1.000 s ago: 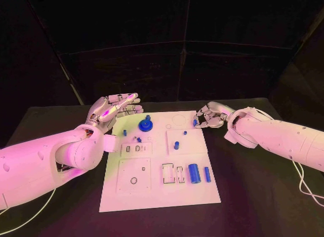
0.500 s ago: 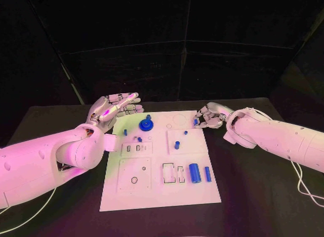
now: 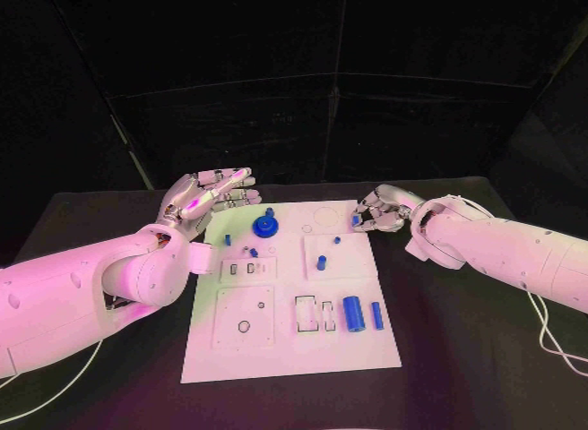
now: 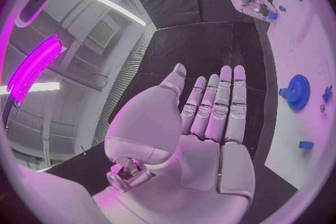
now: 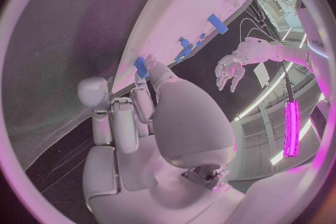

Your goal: Assemble the parts on the task board

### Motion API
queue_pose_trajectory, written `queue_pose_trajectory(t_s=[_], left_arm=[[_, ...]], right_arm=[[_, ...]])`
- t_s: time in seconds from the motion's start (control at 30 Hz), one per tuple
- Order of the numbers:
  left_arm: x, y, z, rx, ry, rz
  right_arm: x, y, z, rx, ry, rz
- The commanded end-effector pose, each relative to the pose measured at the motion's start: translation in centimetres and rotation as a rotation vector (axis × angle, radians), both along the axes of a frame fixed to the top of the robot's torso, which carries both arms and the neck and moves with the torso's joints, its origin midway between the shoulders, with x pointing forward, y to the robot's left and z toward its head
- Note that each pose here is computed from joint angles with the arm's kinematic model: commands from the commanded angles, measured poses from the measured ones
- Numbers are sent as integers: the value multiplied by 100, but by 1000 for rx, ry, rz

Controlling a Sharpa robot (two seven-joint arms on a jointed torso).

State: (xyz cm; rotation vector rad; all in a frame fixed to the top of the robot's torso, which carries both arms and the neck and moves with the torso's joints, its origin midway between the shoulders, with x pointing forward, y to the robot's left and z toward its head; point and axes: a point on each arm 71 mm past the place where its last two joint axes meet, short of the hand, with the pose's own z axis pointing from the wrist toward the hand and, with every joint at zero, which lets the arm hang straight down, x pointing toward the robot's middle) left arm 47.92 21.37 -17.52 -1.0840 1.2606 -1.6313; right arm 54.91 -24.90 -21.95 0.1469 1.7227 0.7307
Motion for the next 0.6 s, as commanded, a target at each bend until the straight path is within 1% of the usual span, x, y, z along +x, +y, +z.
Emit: queue_pose_trajectory(t_s=[0.03,0.23,0.33,0.43,0.5,0.6], left_arm=[[-4,-13,13,-6,-7,-13],[-5,8,14,-4,-7,-9],[-7,24,16,-3,-8,-6],[-8,38,17,-2,-8,-3],[-3,47,16,-1,-8,-1],[7,61,12,1,-7,3]], right_arm=[[10,3,73,51,-72,-18],[-15,-4,113,76,-103,-34],[-63,17,139,87,-106,-36],[-133,88,170,96,-101,-36],[-196,192,195,105,-93,-35],[-294,397,225,106,-78,-13]])
